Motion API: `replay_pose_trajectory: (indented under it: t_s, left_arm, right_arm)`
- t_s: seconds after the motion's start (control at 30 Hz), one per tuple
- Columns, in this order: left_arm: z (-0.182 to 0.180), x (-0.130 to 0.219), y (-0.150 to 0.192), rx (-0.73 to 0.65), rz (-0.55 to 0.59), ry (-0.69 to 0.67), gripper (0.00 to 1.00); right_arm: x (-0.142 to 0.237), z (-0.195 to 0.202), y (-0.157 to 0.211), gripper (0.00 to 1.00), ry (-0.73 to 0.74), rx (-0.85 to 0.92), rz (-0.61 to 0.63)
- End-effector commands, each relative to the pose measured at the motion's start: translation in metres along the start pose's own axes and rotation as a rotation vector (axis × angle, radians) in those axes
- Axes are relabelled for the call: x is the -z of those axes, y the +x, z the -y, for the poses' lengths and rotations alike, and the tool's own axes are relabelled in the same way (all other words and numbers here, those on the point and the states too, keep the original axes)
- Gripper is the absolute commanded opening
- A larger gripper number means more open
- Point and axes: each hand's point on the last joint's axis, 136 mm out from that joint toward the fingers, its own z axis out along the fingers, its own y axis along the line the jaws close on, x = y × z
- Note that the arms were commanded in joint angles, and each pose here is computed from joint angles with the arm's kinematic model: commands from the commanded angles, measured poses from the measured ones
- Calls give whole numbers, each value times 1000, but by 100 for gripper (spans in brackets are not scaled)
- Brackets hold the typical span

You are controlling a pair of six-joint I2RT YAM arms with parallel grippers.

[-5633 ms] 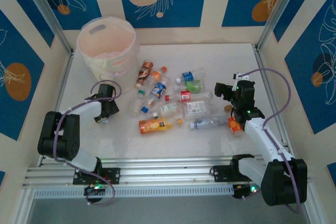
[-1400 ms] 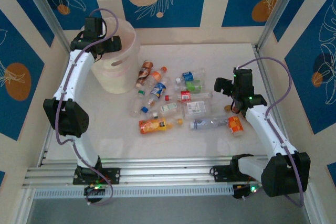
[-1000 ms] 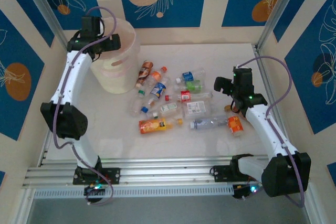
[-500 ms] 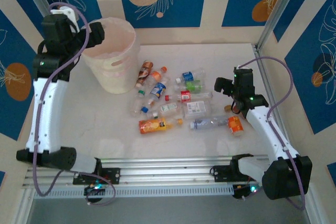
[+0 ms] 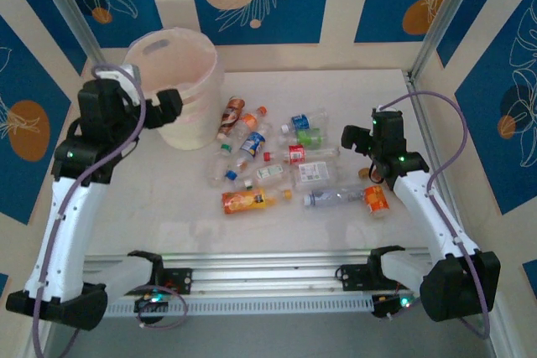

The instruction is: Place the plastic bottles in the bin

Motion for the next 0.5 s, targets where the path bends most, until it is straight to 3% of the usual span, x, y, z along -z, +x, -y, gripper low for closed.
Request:
replay_pose_trajectory:
  t_s: [0.0,0.47]
  left_arm:
    - [15,1,37,-4,-85,63,99]
    - [33,-42,180,-121,-381,154,99]
  right_arm:
    - [11,-5,-8,99,-20,-19,25]
    - [16,-3,0,99,4,-7,-7]
